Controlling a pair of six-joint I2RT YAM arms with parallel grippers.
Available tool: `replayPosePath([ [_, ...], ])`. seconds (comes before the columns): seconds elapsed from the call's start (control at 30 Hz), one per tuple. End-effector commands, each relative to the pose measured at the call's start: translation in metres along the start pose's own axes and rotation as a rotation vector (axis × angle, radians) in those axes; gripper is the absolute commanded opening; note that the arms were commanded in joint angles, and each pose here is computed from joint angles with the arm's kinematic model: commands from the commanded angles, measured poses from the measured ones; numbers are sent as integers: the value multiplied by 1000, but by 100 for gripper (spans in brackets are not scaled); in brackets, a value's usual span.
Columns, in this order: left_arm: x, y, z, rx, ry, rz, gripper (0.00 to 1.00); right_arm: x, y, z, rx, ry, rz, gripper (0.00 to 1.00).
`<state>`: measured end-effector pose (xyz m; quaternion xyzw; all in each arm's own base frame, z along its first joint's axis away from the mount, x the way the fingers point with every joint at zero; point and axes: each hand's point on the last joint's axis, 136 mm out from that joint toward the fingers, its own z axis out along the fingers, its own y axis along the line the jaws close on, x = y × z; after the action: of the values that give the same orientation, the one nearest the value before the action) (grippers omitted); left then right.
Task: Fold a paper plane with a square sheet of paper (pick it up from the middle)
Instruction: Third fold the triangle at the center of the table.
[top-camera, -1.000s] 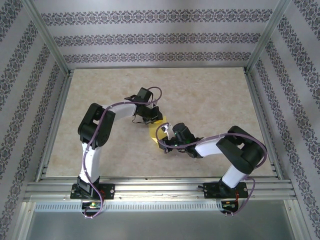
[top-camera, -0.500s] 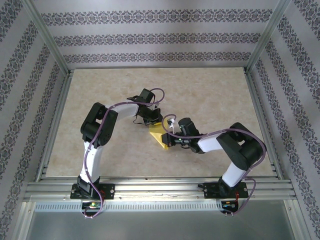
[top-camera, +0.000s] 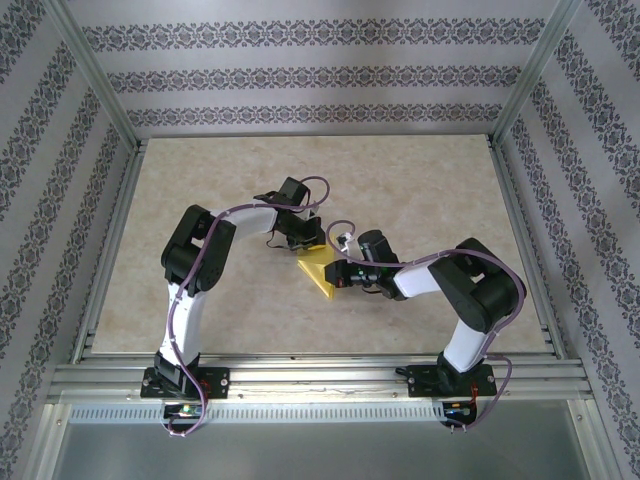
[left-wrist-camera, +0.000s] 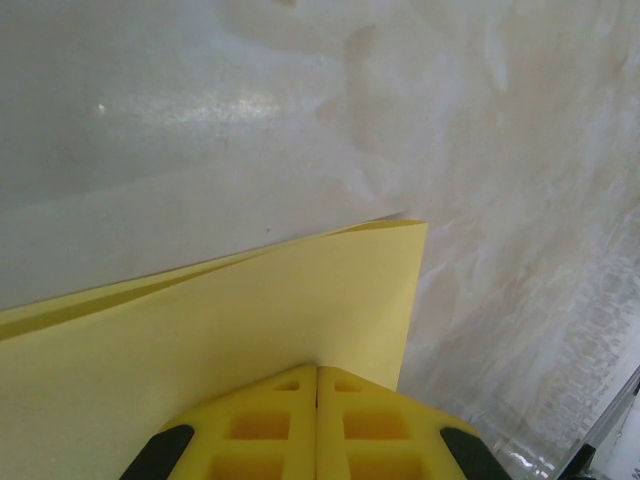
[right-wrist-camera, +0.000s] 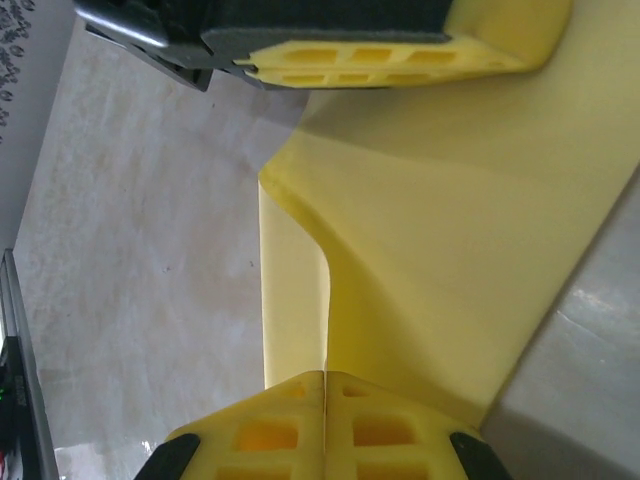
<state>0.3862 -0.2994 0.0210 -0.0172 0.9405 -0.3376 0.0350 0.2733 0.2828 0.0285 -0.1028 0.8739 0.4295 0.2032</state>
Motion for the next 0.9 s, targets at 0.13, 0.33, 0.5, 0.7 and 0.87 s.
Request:
replayPosePath([
  [0.13, 23, 23, 16, -77, 74, -35, 8, -4, -3, 4, -9, 29, 27, 0],
  [0.33, 24, 21, 17, -74, 76, -34, 8, -6, -3, 7, -7, 40, 26, 0],
  [0.5, 24, 20, 16, -74, 75, -34, 8, -5, -7, 5, 6, 48, 29, 0],
  [0.7, 23, 16, 16, -64, 73, -34, 7, -4, -10, 6, 15, 52, 29, 0],
  [0.87, 24, 17, 16, -67, 77, -36, 7, -7, -11, 7, 18, 51, 30, 0],
])
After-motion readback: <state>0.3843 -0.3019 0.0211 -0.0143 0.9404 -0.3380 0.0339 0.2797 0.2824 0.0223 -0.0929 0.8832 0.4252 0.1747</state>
